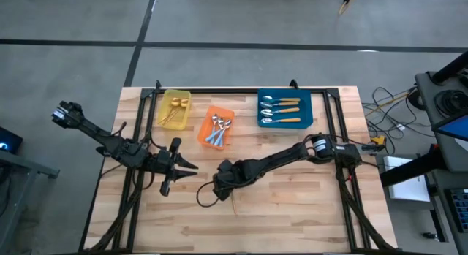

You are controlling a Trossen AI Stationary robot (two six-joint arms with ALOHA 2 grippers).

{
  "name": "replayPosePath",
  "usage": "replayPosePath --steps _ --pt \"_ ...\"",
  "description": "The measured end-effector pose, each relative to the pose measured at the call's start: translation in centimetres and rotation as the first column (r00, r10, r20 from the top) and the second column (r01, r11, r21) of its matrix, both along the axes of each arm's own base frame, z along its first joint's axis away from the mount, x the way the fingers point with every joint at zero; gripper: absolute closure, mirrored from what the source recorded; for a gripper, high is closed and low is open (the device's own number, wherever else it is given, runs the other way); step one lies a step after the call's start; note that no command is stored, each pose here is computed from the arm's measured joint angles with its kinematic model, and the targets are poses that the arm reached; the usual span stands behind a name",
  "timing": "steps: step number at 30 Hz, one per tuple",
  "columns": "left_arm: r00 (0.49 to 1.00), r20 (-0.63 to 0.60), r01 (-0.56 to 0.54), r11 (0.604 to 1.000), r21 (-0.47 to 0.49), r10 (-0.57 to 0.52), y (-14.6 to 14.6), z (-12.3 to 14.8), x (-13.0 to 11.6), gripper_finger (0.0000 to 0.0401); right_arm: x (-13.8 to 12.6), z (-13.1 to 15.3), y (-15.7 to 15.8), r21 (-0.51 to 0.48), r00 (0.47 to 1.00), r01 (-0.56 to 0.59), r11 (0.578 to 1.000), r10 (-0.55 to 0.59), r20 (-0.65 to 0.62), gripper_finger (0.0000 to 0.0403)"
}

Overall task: Sort silverware by color (type)
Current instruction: Put the gold spoon into the yellow bin

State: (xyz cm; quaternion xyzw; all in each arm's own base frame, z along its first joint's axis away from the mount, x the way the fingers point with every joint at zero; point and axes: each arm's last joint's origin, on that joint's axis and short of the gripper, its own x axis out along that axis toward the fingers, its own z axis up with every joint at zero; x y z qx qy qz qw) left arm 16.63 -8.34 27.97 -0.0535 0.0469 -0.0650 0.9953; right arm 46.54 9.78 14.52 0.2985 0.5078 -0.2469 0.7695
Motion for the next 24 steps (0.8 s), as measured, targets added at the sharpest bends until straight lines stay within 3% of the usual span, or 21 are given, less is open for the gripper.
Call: replayPosePath --steps 10,24 --pt "1.000 -0.005 0.001 1.000 -0.003 -0.001 -0.02 -0.05 -0.01 0.0342 -0.20 -0.38 -0.07 -0.038 1.000 -0.011 0.999 0.010 -0.019 0.0265" --pt "1.000 -0.007 0.000 1.000 -0.003 0.000 -0.01 -0.07 -0.01 0.0342 -0.37 -0.58 -0.14 -0.063 0.998 -0.042 0.997 0.039 -0.042 0.0369"
